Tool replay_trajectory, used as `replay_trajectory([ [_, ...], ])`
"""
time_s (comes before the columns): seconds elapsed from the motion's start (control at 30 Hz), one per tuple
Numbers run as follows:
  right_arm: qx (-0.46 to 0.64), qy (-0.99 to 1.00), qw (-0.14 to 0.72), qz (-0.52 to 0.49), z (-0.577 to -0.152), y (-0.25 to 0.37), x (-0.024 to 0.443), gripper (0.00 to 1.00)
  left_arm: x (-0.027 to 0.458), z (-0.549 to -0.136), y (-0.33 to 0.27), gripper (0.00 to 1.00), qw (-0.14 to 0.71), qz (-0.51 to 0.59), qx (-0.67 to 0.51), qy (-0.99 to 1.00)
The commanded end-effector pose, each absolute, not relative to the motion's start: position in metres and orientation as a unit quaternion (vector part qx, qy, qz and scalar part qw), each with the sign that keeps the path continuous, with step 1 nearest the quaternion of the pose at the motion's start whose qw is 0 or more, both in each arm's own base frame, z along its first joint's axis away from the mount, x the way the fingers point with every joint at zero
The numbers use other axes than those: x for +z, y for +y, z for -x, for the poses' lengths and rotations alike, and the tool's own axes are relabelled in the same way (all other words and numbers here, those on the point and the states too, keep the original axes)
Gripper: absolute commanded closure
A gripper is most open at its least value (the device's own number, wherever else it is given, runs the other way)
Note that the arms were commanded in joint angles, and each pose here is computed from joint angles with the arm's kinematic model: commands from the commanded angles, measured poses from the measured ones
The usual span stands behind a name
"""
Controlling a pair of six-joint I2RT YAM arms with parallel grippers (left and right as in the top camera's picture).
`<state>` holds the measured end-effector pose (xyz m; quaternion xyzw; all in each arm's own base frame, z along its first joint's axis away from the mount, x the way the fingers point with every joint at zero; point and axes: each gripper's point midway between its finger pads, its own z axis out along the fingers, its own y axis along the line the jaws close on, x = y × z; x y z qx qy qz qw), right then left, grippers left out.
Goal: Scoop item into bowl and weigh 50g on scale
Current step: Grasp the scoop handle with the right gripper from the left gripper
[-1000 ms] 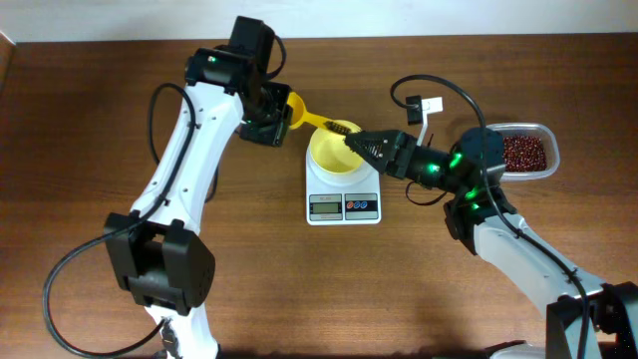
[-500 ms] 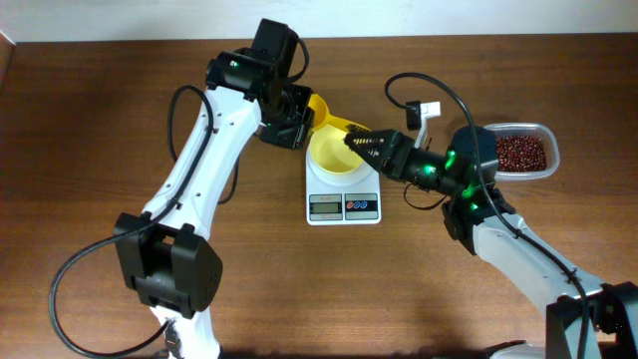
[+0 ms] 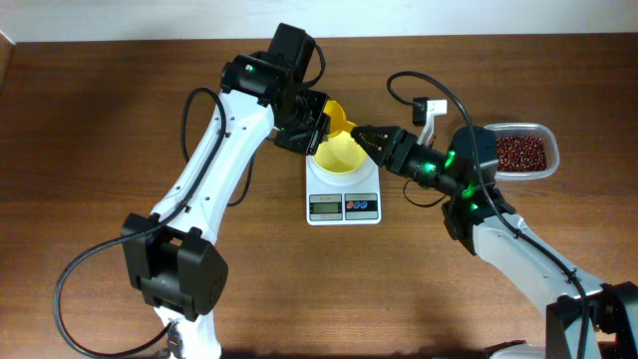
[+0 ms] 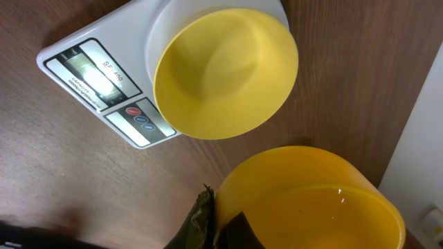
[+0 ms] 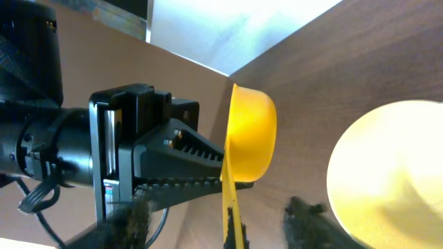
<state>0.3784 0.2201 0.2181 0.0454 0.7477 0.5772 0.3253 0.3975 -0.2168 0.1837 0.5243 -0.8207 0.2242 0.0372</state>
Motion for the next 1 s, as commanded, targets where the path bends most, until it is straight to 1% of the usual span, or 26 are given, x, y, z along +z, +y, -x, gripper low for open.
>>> replay_trajectory([
  [0.0,0.571,0.747,0.336,-0.045,-0.381,0.22,0.219,0.51,0.197,-0.399,-0.218,1.0,0.031,-0.522,0.24,-0.818],
  [0.07,0.571,0.747,0.336,-0.045,-0.381,0.22,0.219,0.53,0.197,-0.398,-0.219,1.0,0.031,-0.521,0.24,-0.818],
  [0.13,0.571,0.747,0.337,-0.045,-0.381,0.22,0.219,0.58,0.197,-0.397,-0.222,1.0,0.032,-0.518,0.24,-0.82],
  [0.23,0.571,0.747,0.337,-0.046,-0.381,0.22,0.219,0.59,0.198,-0.393,-0.23,1.0,0.033,-0.509,0.241,-0.825],
  [0.37,0.571,0.747,0.337,-0.046,-0.381,0.22,0.219,0.65,0.198,-0.392,-0.235,1.0,0.033,-0.505,0.243,-0.828],
  [0.4,0.571,0.747,0.337,-0.046,-0.381,0.22,0.219,0.67,0.198,-0.391,-0.235,1.0,0.033,-0.505,0.243,-0.828],
  [0.5,0.571,0.747,0.337,-0.046,-0.381,0.22,0.219,0.84,0.198,-0.392,-0.235,1.0,0.032,-0.504,0.244,-0.828],
  [0.67,0.571,0.748,0.336,-0.046,-0.381,0.22,0.219,0.96,0.198,-0.392,-0.235,1.0,0.032,-0.504,0.244,-0.828],
  [0.7,0.57,0.748,0.336,-0.046,-0.381,0.22,0.218,0.96,0.198,-0.392,-0.235,1.0,0.032,-0.504,0.244,-0.828],
  [0.73,0.57,0.748,0.335,-0.046,-0.381,0.22,0.218,0.96,0.198,-0.392,-0.235,0.95,0.032,-0.505,0.244,-0.828],
  [0.8,0.57,0.748,0.335,-0.047,-0.381,0.22,0.218,0.96,0.198,-0.393,-0.234,0.69,0.032,-0.506,0.244,-0.827],
  [0.83,0.57,0.748,0.335,-0.047,-0.381,0.22,0.218,0.96,0.198,-0.393,-0.234,0.63,0.032,-0.506,0.244,-0.827],
  [0.87,0.57,0.748,0.335,-0.047,-0.381,0.22,0.218,0.96,0.198,-0.393,-0.234,0.62,0.032,-0.506,0.244,-0.827],
  [0.9,0.57,0.748,0.335,-0.047,-0.381,0.22,0.218,0.96,0.198,-0.393,-0.234,0.41,0.032,-0.506,0.244,-0.827],
  [0.93,0.57,0.748,0.335,-0.047,-0.381,0.22,0.218,0.96,0.198,-0.393,-0.234,0.18,0.032,-0.506,0.244,-0.827],
  [0.97,0.57,0.748,0.335,-0.047,-0.381,0.22,0.218,0.96,0.198,-0.393,-0.234,0.01,0.031,-0.506,0.244,-0.827],
])
